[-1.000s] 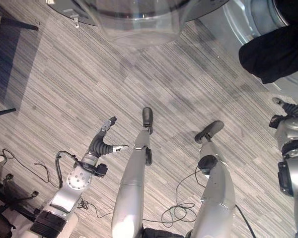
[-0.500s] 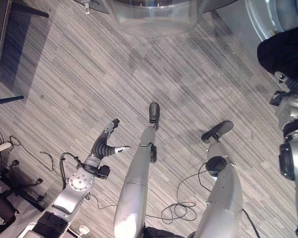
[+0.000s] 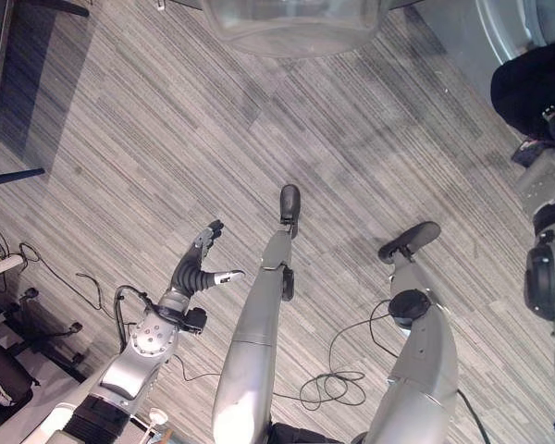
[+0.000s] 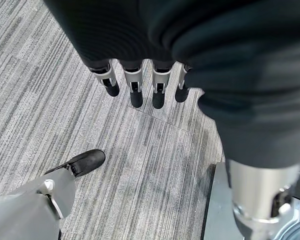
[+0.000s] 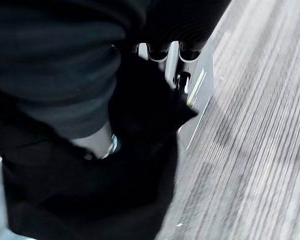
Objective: Grab the laundry basket,head to the washer,open it,put in the laundry and shut it.
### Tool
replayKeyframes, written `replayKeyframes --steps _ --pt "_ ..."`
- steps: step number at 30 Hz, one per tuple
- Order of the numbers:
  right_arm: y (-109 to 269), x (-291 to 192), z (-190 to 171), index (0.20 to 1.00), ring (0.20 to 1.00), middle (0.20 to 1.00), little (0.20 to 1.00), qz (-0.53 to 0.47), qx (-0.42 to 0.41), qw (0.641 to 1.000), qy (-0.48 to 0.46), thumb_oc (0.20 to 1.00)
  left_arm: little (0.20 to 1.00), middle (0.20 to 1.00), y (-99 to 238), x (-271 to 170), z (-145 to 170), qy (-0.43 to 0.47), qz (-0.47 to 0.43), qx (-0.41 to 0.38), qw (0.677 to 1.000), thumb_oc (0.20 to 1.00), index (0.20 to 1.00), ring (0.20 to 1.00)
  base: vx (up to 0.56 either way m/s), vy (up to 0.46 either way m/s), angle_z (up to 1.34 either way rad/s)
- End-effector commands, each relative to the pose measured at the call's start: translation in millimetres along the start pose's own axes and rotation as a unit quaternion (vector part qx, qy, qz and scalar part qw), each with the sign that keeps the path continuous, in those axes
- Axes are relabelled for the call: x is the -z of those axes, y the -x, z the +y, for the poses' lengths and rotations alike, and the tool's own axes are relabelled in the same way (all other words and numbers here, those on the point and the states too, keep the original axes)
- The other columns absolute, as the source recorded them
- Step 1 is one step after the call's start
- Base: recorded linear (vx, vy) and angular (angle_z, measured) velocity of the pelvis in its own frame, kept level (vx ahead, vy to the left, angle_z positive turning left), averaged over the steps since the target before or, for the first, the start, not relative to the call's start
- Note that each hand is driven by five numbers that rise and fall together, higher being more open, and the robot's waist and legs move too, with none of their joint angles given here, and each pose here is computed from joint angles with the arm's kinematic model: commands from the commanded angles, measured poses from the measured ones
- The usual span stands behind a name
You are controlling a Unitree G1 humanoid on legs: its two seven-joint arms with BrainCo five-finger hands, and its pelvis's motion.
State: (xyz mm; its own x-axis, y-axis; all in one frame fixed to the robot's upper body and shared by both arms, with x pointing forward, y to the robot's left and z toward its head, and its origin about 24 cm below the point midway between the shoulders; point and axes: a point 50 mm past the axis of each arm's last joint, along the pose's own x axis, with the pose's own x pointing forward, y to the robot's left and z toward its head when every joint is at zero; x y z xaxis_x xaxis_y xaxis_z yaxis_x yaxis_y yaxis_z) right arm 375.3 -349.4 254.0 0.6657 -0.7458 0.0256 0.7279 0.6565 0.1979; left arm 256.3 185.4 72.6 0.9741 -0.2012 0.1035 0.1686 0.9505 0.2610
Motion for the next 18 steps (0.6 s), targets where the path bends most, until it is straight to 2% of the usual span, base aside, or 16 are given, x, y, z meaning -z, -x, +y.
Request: replayKeyframes --steps 1,5,8,9,10,12,14,15,16,17,18 --pt "4 -20 11 0.200 0.200 0.200 0.200 -0.072 -0.036 0.995 -0.057 0.200 1.000 1.000 11 2 -10 0.026 0.000 0.008 1.000 1.000 1.000 1.000 0.01 0.007 -0.05" --pt "14 -26 32 0.200 0.200 0.200 0.200 -0.076 -0.065 0.985 -0.143 0.200 1.000 1.000 13 5 -7 0.025 0.011 0.009 1.000 1.000 1.000 1.000 0.02 0.013 -0.08" --pt "21 -61 33 0.200 0.200 0.200 0.200 -0.126 -0.055 0.963 -0.234 0.200 1.000 1.000 14 8 -4 0.027 0.021 0.007 0.999 1.000 1.000 1.000 0.03 0.009 -0.10" --pt "30 -91 31 0.200 0.200 0.200 0.200 -0.172 -0.042 0.939 -0.295 0.200 1.000 1.000 14 8 -5 0.031 0.023 0.002 0.999 1.000 1.000 1.000 0.02 0.018 -0.23" --pt "59 -137 31 0.200 0.200 0.200 0.200 -0.277 -0.035 0.898 -0.339 0.200 1.000 1.000 16 12 -7 0.031 0.035 0.002 0.999 1.000 1.000 1.000 0.02 0.009 -0.21" --pt "73 -166 21 0.200 0.200 0.200 0.200 -0.356 0.002 0.891 -0.281 0.200 1.000 1.000 20 16 -10 0.041 0.042 0.008 0.998 1.000 1.000 1.000 0.01 -0.026 -0.13" --pt "77 -181 12 0.200 0.200 0.200 0.200 -0.415 0.059 0.892 -0.168 0.200 1.000 1.000 23 16 -13 0.045 0.043 0.018 0.998 1.000 1.000 1.000 0.00 -0.028 -0.06" --pt "72 -179 9 0.360 0.360 0.360 0.360 -0.451 0.091 0.887 -0.033 0.360 1.000 1.000 24 16 -14 0.044 0.040 0.027 0.998 1.000 1.000 1.000 -0.03 -0.011 0.09" --pt "63 -170 9 0.699 0.699 0.699 0.699 -0.438 0.087 0.895 0.015 0.699 1.000 1.000 23 14 -14 0.046 0.034 0.032 0.998 1.000 1.000 1.000 -0.05 -0.007 0.13" --pt "48 -159 5 1.000 1.000 1.000 1.000 -0.401 0.075 0.911 0.060 1.000 1.000 1.000 21 11 -15 0.044 0.027 0.037 0.998 1.000 1.000 1.000 -0.06 -0.010 0.15" --pt "26 -135 -1 1.000 1.000 1.000 1.000 -0.331 0.056 0.934 0.121 1.000 1.000 1.000 19 9 -13 0.039 0.022 0.044 0.998 1.000 1.000 1.000 -0.05 -0.008 0.09"
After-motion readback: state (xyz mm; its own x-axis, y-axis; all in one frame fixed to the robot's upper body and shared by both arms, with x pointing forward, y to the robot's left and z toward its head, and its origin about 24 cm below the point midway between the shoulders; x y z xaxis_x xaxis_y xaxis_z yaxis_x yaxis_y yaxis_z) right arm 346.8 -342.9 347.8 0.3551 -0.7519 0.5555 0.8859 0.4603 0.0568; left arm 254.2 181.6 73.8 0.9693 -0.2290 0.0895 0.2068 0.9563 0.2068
